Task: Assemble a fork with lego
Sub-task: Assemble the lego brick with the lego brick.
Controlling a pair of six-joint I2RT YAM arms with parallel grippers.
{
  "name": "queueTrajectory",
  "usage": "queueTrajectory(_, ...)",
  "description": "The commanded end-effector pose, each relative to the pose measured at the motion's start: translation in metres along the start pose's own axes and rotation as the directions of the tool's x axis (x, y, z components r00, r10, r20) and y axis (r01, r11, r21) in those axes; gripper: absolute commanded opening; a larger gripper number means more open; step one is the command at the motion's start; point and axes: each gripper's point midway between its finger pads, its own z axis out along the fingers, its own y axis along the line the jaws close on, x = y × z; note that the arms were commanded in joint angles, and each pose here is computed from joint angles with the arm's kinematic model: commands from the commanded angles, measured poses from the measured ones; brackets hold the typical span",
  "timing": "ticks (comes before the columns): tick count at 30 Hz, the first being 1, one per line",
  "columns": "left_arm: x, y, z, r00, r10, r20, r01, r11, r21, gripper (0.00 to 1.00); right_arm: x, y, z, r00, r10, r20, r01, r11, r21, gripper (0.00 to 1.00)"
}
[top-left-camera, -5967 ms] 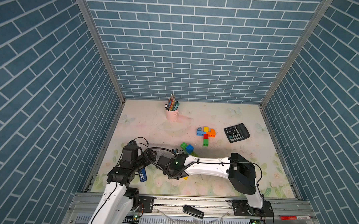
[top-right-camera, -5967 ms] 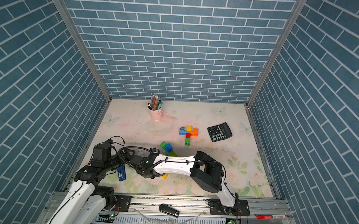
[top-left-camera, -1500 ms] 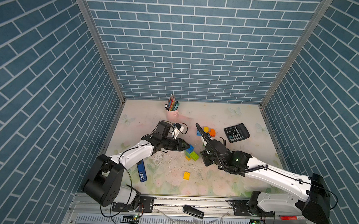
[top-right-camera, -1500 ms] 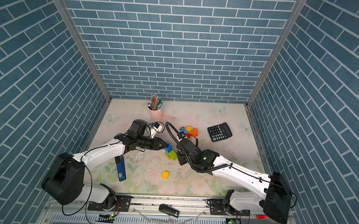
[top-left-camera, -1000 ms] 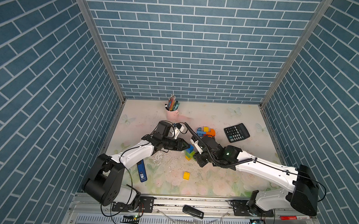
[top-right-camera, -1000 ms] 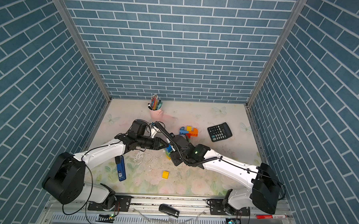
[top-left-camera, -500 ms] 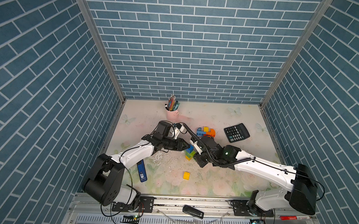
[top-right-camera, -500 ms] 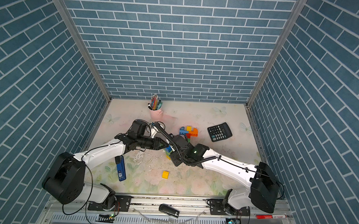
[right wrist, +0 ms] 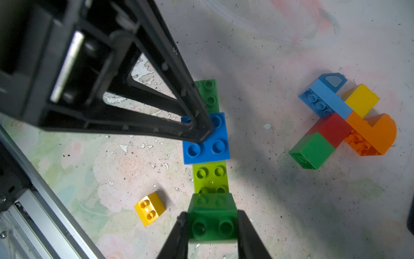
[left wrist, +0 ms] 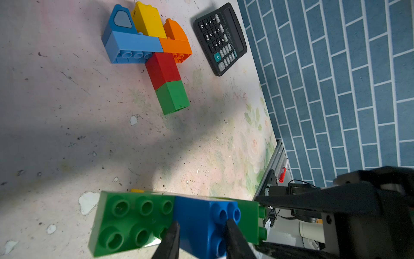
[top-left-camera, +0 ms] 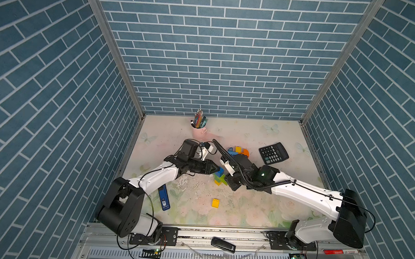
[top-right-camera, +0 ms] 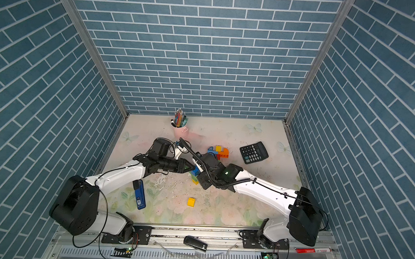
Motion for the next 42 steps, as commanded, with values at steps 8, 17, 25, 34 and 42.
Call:
queueTrajectory(8, 0.003, 0.006, 0.003, 1.000, -0.004, -0.019, 0.003, 1.000, -0.028, 0.35, -0.004, 0.000, 0.005, 0.999, -0.028, -0.021, 0.028, 0.999, -0.015, 0.00)
queueTrajectory(17, 0.003, 0.005, 0.002, 1.000, -0.004, -0.020, 0.004, 1.000, -0.028, 0.35, -0.002, -0.002, 0.009, 0.999, -0.021, -0.035, 0.020, 1.000, -0.016, 0.00)
queueTrajectory(25, 0.003, 0.006, 0.003, 1.000, -0.005, -0.021, 0.005, 1.000, -0.028, 0.35, 0.004, -0.002, 0.011, 0.997, -0.021, -0.074, 0.020, 1.000, -0.017, 0.00)
queueTrajectory(34, 0.004, 0.006, 0.002, 1.000, -0.004, -0.023, 0.003, 1.000, -0.029, 0.35, 0.008, -0.002, 0.016, 0.994, -0.024, -0.107, 0.023, 1.000, -0.014, 0.00)
queueTrajectory(42, 0.003, 0.006, 0.003, 1.000, -0.004, -0.025, 0.004, 1.000, -0.030, 0.35, 0.012, -0.002, 0.017, 0.992, -0.026, -0.121, 0.025, 1.000, -0.015, 0.00)
